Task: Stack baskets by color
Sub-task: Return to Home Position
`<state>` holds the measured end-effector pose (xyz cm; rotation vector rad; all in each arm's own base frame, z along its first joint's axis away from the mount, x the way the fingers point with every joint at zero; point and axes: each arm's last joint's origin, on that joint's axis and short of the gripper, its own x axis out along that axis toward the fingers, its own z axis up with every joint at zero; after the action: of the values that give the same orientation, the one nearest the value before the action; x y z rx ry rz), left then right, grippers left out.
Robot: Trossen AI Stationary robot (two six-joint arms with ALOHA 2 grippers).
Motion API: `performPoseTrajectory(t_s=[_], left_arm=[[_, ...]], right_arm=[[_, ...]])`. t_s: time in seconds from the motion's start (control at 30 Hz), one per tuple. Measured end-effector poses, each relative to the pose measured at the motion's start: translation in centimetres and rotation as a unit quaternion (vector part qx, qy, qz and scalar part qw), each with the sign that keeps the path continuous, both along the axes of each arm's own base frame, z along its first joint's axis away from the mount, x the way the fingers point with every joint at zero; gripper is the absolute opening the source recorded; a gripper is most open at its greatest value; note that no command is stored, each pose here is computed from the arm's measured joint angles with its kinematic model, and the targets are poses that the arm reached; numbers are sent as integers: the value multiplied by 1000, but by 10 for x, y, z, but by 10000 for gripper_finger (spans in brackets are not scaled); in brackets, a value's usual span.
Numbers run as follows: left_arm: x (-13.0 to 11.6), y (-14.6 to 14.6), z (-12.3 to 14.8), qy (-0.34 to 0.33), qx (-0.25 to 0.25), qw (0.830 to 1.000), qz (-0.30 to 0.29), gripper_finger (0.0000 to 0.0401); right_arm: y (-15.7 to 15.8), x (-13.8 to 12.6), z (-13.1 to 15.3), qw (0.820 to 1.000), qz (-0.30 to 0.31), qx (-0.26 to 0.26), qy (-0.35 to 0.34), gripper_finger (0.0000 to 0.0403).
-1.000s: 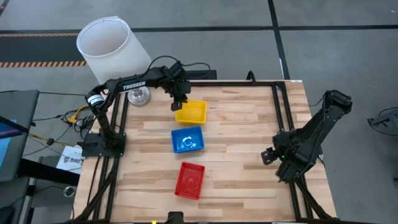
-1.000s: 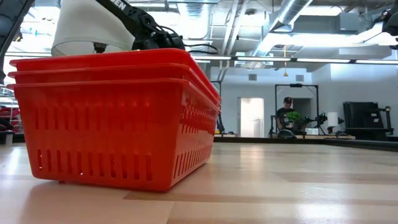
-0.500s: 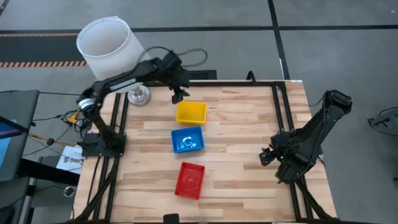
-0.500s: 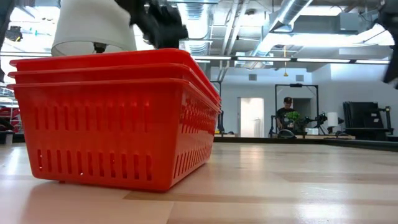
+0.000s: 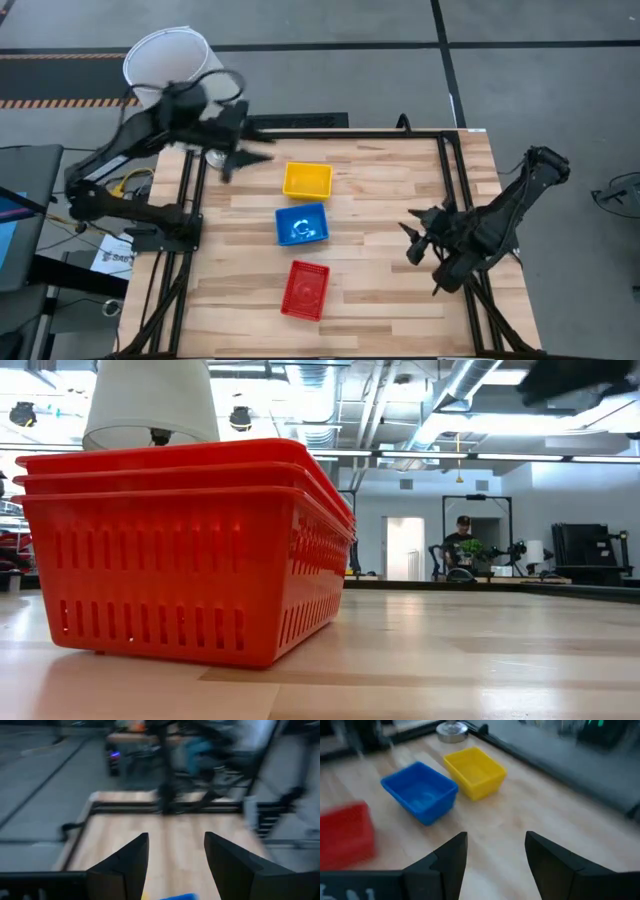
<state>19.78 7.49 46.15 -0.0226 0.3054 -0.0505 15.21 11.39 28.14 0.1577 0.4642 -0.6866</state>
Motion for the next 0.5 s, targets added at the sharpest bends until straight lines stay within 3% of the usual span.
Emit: performPoseTrajectory(t_s=[0.13, 0.23, 0.33, 0.5], left_arm=[[-22, -38, 6, 9, -36, 997, -71, 180], [-32, -59, 4, 3, -16, 992, -128, 180], [-39, -72, -5, -46, -16, 985, -164, 180], [-61, -87, -42, -115, -69, 973, -189, 180]], right_arm=[[3, 16, 30, 996, 56, -67, 15, 224], [3, 19, 53, 988, 90, -129, 5, 224], [-14, 4, 71, 988, 91, -127, -17, 224], [-41, -29, 83, 988, 119, -78, -65, 224]])
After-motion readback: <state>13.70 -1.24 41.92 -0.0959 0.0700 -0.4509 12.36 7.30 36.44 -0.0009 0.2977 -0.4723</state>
